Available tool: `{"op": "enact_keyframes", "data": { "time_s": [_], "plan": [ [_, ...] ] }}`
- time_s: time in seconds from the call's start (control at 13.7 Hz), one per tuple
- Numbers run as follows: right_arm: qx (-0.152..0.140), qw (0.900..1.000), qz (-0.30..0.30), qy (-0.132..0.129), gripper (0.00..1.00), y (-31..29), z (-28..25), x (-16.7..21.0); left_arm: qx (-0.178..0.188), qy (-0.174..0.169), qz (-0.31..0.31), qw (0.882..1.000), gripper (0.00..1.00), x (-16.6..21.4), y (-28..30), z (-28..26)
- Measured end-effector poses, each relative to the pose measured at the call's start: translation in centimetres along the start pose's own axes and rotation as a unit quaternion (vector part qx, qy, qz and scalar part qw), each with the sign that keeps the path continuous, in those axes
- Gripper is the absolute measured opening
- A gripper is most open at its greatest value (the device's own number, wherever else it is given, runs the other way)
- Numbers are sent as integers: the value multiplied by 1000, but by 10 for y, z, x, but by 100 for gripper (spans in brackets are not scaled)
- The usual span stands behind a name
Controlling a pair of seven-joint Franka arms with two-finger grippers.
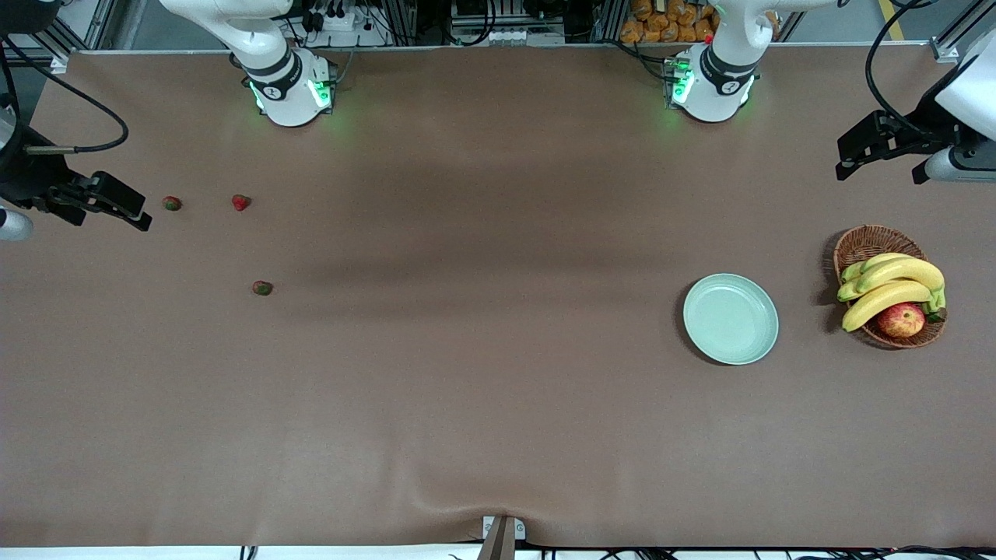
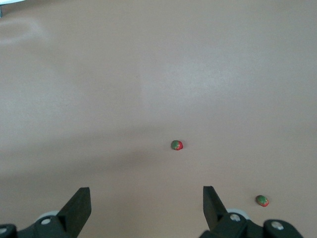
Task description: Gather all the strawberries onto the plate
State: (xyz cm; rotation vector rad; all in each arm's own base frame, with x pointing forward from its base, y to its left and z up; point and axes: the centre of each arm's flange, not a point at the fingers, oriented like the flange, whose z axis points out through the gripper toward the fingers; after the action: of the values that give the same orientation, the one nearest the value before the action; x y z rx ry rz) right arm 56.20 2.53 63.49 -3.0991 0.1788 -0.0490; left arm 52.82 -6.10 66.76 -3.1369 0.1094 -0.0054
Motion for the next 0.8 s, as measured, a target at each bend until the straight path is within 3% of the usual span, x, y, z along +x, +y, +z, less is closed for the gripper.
{"op": "enact_keyframes", "data": {
  "time_s": [0.8],
  "plan": [
    [-6, 1000, -2, -10, 100, 0, 5, 0, 0, -1, 0, 1000, 100, 0, 0, 0]
  ]
}}
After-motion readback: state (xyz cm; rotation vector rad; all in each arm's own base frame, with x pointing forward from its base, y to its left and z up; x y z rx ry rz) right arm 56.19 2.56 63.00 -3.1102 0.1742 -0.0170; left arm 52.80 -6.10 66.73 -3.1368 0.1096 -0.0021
